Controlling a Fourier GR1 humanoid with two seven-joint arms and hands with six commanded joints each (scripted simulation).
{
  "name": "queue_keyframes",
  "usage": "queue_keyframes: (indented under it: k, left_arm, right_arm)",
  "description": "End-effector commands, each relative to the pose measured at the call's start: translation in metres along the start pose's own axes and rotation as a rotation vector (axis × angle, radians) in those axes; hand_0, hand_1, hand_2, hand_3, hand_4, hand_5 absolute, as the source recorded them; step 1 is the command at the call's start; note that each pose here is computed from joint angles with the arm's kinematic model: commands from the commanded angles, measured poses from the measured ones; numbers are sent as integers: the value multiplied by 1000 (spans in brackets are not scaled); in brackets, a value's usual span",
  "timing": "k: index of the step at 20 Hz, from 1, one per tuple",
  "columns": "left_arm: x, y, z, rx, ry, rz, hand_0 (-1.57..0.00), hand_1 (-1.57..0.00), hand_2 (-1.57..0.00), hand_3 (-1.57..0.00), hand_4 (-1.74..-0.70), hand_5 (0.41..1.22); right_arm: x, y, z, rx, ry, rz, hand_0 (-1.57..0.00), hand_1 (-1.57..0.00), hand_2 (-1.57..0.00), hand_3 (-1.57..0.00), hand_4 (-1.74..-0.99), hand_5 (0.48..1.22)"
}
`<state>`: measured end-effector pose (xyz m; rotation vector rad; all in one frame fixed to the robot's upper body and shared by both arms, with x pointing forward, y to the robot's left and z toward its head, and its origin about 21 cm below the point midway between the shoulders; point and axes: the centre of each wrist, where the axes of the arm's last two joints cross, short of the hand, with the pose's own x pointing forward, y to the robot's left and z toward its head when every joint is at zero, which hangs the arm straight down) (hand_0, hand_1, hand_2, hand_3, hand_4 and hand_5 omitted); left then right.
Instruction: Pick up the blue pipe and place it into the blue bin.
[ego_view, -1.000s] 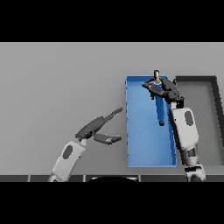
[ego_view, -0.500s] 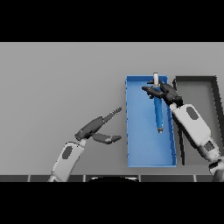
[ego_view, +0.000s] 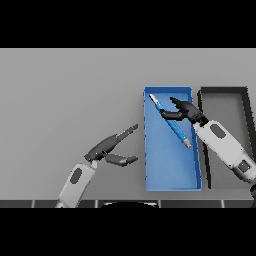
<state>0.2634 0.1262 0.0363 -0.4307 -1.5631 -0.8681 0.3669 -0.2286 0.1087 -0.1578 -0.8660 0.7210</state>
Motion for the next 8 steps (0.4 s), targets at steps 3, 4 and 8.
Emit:
queue_keyframes:
  k: [3, 4, 8]
  left_arm:
    - [-3, 1, 2, -6, 4, -4, 1, 1, 1, 1, -931, 495]
    - [-1, 3, 0, 0, 1, -9, 1, 1, 1, 1, -930, 495]
    - [1, -1, 3, 0, -8, -11, 1, 1, 1, 1, -930, 495]
  right_arm:
    - [0, 2, 2, 16, -11, 24, -23, -22, -21, -6, -1095, 718]
    - [2, 1, 3, 14, -10, 41, -19, -17, -17, -4, -1084, 714]
    - [0, 0, 4, 33, -14, 59, -19, -17, -17, -4, -1084, 714]
